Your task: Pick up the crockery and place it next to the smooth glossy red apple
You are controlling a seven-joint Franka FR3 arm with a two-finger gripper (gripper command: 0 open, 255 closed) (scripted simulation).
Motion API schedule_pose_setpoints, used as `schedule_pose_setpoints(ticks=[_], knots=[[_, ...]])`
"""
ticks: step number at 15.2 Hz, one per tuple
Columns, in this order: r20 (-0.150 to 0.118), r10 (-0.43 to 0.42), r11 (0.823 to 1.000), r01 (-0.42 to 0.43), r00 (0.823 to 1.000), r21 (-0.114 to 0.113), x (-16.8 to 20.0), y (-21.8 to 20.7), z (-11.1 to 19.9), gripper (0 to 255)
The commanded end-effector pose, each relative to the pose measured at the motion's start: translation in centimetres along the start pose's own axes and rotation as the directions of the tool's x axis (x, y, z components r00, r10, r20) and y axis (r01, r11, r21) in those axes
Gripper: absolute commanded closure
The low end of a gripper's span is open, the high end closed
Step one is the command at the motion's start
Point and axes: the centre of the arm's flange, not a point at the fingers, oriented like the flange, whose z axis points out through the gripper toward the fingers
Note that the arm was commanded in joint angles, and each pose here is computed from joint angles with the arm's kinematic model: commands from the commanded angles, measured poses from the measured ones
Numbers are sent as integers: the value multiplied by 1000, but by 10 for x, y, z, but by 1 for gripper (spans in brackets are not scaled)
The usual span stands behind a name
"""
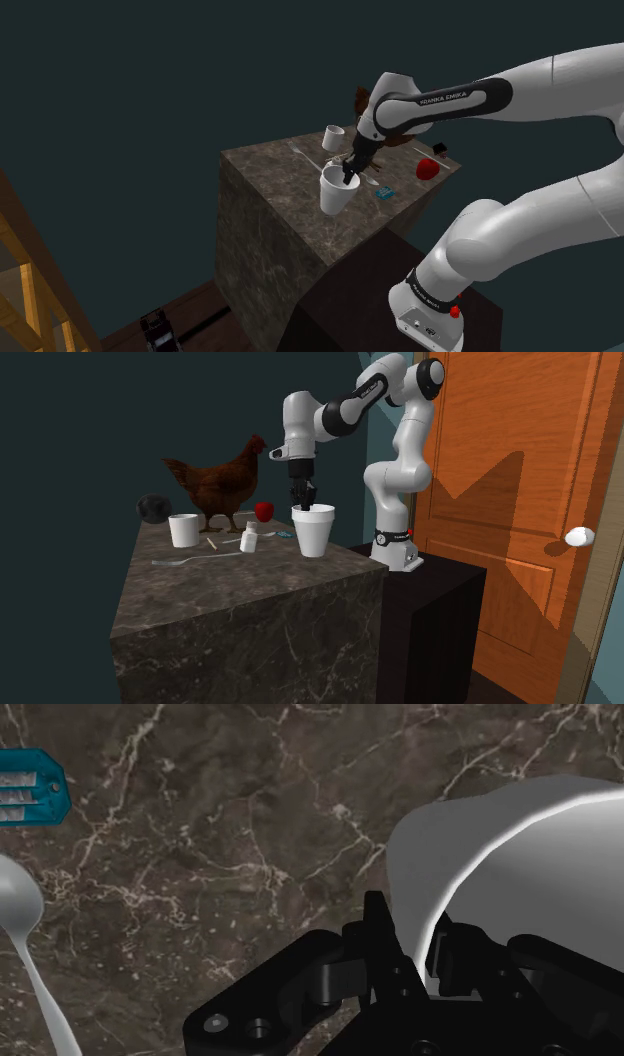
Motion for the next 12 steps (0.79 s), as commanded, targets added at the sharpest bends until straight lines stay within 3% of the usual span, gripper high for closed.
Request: schedule_pose_setpoints(ticks=[1, 12], knots=[[0, 0, 1000, 0, 1000, 0, -1, -2, -10, 255], [0, 0, 1000, 0, 1000, 0, -2, -6, -68, 255]])
